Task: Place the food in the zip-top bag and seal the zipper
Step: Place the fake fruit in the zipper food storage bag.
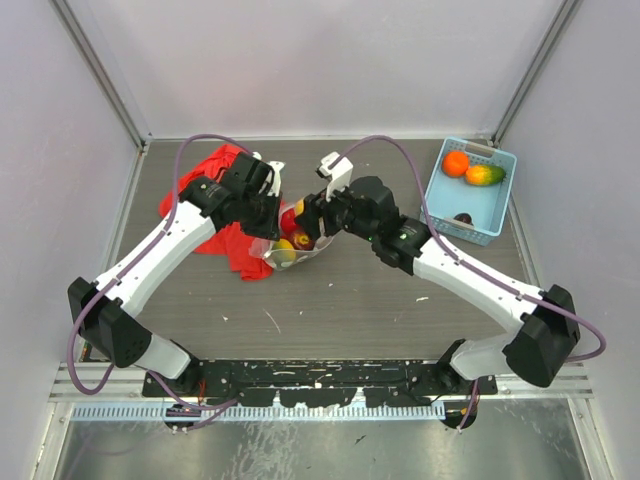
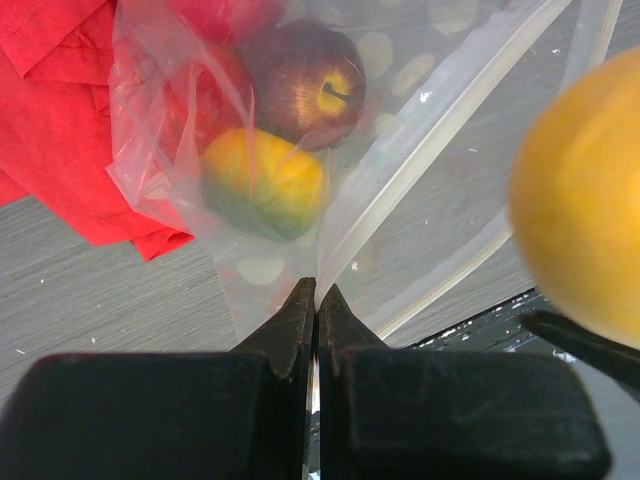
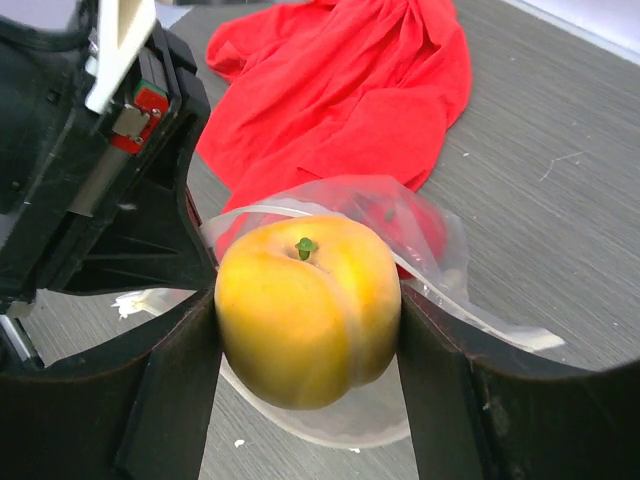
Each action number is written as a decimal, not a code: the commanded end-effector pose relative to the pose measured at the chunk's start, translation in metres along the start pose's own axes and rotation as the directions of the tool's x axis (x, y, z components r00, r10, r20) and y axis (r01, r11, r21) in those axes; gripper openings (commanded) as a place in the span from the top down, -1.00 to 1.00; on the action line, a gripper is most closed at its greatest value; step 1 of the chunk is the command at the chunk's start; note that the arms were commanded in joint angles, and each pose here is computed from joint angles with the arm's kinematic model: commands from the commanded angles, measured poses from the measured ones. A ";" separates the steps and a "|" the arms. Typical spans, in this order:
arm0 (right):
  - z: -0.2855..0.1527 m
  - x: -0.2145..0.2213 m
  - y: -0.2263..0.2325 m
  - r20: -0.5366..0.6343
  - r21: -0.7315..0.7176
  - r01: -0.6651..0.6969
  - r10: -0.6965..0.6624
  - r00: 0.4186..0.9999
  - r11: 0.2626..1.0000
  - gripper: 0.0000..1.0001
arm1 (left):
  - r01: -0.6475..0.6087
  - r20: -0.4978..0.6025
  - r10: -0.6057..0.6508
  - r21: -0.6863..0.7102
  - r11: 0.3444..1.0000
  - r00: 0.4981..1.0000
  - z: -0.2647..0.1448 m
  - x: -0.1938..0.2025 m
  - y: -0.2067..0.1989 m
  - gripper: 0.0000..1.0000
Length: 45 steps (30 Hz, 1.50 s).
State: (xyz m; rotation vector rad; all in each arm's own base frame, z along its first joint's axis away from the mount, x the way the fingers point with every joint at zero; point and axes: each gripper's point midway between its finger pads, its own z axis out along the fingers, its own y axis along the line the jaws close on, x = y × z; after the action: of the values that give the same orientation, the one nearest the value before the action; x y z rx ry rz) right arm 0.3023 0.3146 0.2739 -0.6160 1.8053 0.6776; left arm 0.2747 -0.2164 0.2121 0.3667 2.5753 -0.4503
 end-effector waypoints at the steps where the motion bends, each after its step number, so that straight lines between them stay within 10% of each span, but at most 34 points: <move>1: 0.016 -0.007 0.013 0.062 -0.067 0.048 -0.044 0.997 0.997 0.02 | -0.001 0.062 -0.002 0.038 0.999 0.998 -0.008 -0.015 -0.008 1.00; 24: 0.072 0.061 -0.036 -0.064 0.161 0.026 -0.016 0.998 0.987 -0.21 | -0.003 0.065 0.000 0.047 0.999 0.998 -0.010 -0.015 -0.009 1.00; 45: 0.051 0.037 -0.061 -0.002 0.342 -0.055 0.059 0.998 0.938 -0.83 | 0.000 0.062 -0.004 0.053 0.999 0.998 -0.009 -0.015 -0.010 1.00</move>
State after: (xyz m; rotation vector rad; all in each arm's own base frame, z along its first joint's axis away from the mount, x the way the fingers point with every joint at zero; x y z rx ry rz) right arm 0.3599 0.3073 0.1573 -0.4387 2.0045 0.3437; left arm 0.2761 -0.2215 0.2146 0.3735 2.5602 -0.4831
